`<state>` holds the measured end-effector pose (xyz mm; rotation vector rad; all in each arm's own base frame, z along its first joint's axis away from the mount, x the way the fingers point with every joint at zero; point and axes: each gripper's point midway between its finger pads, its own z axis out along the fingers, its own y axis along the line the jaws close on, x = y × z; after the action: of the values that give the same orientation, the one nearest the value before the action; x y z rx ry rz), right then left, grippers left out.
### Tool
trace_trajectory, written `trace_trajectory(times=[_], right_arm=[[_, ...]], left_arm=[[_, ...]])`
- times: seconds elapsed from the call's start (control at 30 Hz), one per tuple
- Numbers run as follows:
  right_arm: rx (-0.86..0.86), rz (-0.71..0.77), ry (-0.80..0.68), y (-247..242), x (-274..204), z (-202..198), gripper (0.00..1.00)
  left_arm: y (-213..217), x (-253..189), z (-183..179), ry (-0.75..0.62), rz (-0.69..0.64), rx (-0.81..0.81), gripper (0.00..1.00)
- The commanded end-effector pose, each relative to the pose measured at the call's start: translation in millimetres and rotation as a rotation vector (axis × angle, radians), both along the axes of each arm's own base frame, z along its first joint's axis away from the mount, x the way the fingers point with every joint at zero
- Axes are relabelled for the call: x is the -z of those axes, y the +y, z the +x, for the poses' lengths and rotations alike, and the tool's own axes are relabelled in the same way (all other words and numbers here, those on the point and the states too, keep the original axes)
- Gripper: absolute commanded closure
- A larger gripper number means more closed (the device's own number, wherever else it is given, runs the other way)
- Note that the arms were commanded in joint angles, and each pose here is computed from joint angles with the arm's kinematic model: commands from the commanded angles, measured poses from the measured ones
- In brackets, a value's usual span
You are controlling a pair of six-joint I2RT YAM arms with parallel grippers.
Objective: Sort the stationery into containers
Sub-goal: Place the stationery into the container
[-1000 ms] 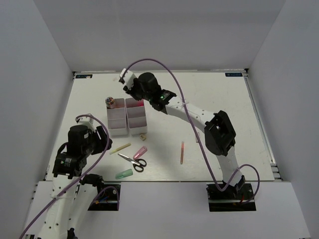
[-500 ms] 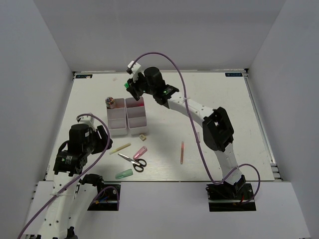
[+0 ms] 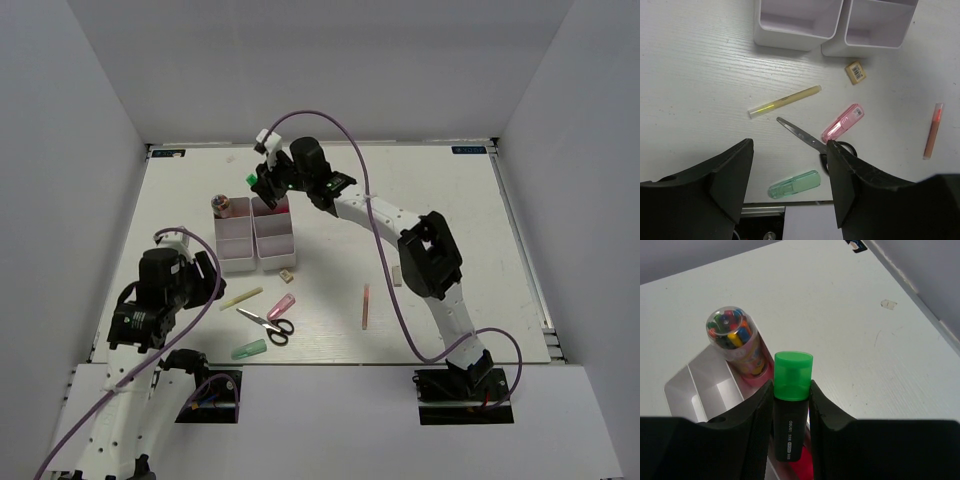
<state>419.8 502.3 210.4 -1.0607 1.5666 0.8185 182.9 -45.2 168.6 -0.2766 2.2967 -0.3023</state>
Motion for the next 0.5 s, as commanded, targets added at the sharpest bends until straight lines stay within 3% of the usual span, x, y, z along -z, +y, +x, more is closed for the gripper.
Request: trace_trajectory(times=[0.0,0.23,0.47], right_arm=[[-0.043,0.077,-0.07,2.9,-29.1,9.9,1.0],[-0.136,0.097,-0.106,0.1,-31.4,8.7,1.0],[-0.316,0.099,-0.075,-0.5,-26.3,-18.5,1.0]], left_arm=[[1.3,1.3,2.2,0.001,0.009,-0.001,0.29],[1.0,1.4,4.4,0.006,0.008,-0.002,0.29],[0.7,3.0,5.5,0.01,0.004,-0.006,0.29]])
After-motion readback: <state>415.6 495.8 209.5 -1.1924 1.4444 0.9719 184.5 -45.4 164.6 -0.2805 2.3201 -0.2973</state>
